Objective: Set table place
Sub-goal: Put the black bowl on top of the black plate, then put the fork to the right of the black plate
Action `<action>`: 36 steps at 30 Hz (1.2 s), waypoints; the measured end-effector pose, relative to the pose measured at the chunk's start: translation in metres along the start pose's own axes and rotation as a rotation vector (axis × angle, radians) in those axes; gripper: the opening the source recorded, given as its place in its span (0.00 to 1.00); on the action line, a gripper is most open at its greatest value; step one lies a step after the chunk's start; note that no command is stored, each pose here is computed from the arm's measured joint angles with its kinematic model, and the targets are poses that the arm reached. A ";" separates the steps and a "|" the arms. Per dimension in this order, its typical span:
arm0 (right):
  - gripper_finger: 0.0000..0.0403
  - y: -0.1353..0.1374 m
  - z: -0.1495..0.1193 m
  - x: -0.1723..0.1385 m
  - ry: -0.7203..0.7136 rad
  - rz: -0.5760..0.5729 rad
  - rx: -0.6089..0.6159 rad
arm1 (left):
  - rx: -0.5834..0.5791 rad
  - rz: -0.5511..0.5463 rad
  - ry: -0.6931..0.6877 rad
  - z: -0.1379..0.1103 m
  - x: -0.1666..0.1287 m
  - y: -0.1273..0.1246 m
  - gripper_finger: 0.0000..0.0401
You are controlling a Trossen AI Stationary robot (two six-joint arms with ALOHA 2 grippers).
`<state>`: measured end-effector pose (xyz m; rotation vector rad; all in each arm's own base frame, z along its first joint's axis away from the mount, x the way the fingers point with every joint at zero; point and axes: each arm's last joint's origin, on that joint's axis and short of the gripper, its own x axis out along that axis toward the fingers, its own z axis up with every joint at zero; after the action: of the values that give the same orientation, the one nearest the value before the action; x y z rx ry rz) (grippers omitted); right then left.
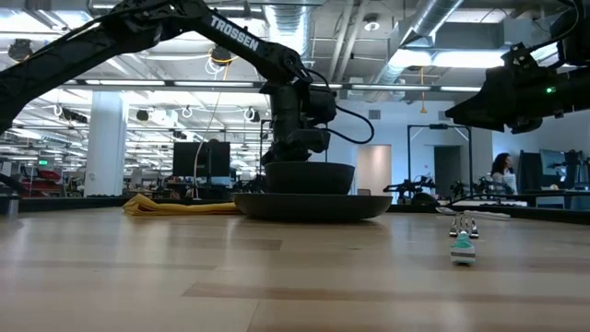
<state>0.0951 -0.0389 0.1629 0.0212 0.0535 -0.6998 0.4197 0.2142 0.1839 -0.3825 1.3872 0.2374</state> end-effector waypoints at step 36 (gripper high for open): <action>0.59 0.000 0.000 0.000 0.000 -0.001 -0.001 | -0.003 -0.066 0.015 -0.001 -0.004 -0.001 0.30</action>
<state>0.0951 -0.0390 0.1629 0.0205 0.0534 -0.7006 0.4183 0.2132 0.1879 -0.4327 1.3872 0.1828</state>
